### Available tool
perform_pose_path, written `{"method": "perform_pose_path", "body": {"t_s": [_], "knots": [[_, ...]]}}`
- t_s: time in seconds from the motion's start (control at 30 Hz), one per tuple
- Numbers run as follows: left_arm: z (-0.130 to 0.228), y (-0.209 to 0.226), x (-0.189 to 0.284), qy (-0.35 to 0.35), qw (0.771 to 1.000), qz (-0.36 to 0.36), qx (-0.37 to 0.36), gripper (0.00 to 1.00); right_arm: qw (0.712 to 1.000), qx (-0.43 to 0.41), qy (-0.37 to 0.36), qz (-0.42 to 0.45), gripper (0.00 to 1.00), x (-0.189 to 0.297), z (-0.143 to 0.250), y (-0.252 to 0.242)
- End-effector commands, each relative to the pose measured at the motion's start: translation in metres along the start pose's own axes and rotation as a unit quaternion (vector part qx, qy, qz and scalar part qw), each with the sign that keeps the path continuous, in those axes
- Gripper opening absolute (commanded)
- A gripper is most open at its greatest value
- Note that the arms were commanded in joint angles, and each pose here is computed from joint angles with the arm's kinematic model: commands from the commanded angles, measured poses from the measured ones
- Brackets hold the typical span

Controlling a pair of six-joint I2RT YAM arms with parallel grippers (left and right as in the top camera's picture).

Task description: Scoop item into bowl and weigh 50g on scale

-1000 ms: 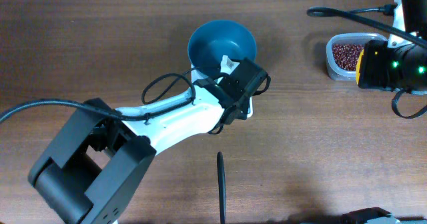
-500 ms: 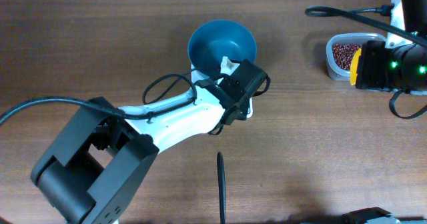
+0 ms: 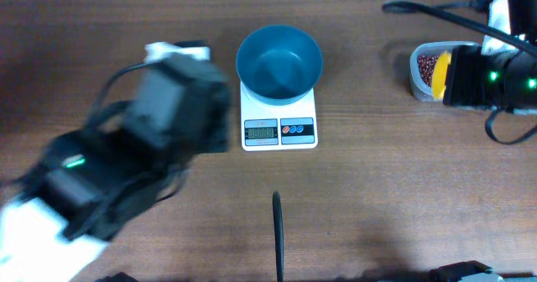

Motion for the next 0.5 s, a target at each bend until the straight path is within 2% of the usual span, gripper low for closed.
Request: {"method": "perform_pose_path", "body": {"t_s": [0.0, 0.03, 0.07, 0.1, 0.2, 0.23, 0.3, 0.33, 0.37, 0.4, 0.47], "knots": [[0.013, 0.065, 0.016, 0.054, 0.994, -0.083, 0.043, 0.14, 0.999, 0.005, 0.028, -0.018, 0.04, 0.004, 0.012, 0.004], [0.017, 0.08, 0.018, 0.064, 0.99, -0.112, 0.05, 0.27, 1.0, 0.005, 0.025, -0.018, 0.04, 0.004, 0.011, 0.004], [0.016, 0.088, 0.018, 0.065, 0.988, -0.126, 0.062, 0.6, 1.0, 0.009, 0.014, -0.018, 0.04, 0.003, 0.006, 0.004], [0.011, 0.09, 0.015, 0.057, 0.987, -0.127, 0.075, 0.99, 1.0, 0.026, 0.004, -0.017, 0.04, 0.002, 0.0, 0.004], [0.005, 0.091, 0.004, 0.053, 0.986, -0.137, 0.079, 0.99, 0.998, 0.056, -0.012, 0.01, 0.04, -0.004, -0.012, -0.003], [0.01, 0.09, 0.0, 0.071, 0.985, -0.138, 0.078, 0.99, 0.998, 0.056, -0.015, 0.01, 0.04, -0.008, -0.017, -0.003], [0.021, 0.067, -0.007, 0.122, 0.987, -0.07, 0.072, 0.99, 0.998, 0.055, -0.016, 0.028, 0.04, -0.02, -0.027, -0.006], [0.024, 0.048, -0.009, 0.142, 0.99, -0.008, 0.011, 0.99, 0.998, 0.055, -0.017, 0.031, 0.04, -0.028, -0.034, -0.005], [0.029, 0.027, -0.008, 0.163, 0.982, 0.071, -0.066, 0.99, 0.998, 0.055, -0.018, 0.03, 0.04, -0.038, -0.041, -0.004], [0.04, 0.004, 0.001, 0.184, 0.951, 0.174, -0.178, 0.99, 0.998, 0.055, -0.018, 0.03, 0.04, -0.045, -0.046, -0.003], [0.035, 0.011, 0.003, 0.174, 0.948, 0.151, -0.22, 0.99, 0.998, 0.054, -0.024, 0.03, 0.04, -0.054, -0.054, -0.001]]}}
Point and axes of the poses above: each gripper's point midway between its finger pads, its own x axis back along the fingers, its own y axis along the line the jaws close on, z = x × y, the point moved 2 cm from there along x, back along the fingers, and after that the axes turned 13 degrees about x, right-handed, at the moved point
